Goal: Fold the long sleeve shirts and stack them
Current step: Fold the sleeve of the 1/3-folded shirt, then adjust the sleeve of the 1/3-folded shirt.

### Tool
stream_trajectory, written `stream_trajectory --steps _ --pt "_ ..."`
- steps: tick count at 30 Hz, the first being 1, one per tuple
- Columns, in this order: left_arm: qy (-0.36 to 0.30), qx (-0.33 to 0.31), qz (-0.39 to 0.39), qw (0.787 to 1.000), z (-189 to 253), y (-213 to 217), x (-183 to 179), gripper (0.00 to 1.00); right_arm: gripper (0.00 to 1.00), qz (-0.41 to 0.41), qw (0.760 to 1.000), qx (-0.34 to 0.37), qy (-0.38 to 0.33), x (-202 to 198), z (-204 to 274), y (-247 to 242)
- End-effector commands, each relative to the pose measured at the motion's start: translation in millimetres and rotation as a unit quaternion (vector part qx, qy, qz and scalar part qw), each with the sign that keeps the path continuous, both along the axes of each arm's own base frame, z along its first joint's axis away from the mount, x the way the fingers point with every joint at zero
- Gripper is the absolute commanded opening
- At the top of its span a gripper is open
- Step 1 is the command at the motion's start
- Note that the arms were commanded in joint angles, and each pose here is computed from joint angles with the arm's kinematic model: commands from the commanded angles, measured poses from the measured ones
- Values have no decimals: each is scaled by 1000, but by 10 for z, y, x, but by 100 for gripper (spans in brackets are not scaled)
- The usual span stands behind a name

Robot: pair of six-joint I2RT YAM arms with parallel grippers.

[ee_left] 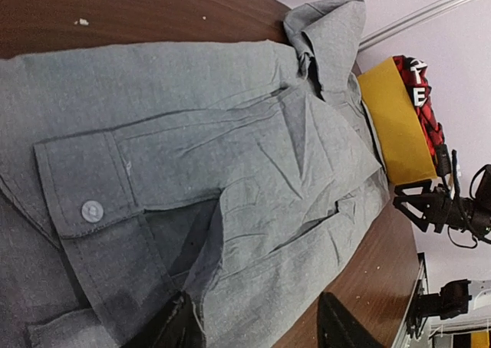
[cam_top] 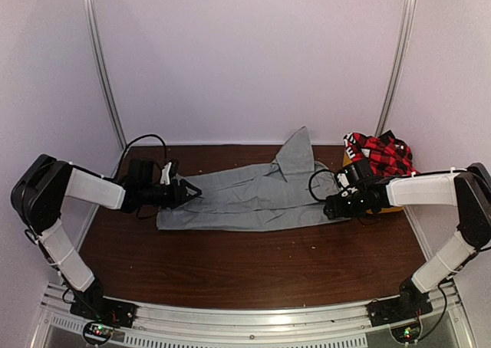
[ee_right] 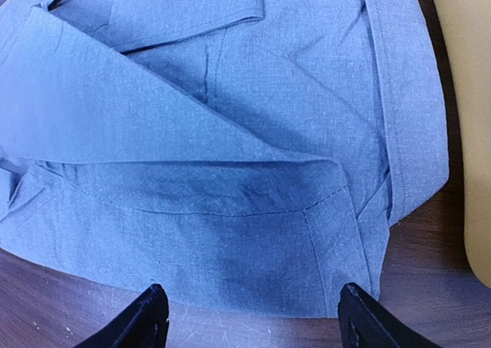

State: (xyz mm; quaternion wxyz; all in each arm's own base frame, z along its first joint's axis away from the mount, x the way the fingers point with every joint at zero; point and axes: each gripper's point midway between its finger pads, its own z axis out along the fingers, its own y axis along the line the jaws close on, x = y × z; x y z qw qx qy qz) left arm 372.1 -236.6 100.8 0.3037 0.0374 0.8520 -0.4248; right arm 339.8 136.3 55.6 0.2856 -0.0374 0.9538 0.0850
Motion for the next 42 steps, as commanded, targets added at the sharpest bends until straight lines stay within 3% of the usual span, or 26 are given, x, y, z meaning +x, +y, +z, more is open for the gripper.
stream_trajectory --steps 1,10,22,35,42 --pt "-28 -23 15 999 -56 15 81 58 77 3 1000 1 2 12 -61 -2" --pt "-36 -2 32 999 -99 111 53 61 77 8 1000 7 10 -1 -117 29" --pt "-40 124 68 989 -237 399 177 64 77 15 1000 17 14 21 -147 93" --pt "7 129 45 991 -539 376 268 65 77 17 1000 17 16 13 -153 98" --pt "15 93 27 995 -622 317 233 53 77 19 999 21 21 -14 -207 115"
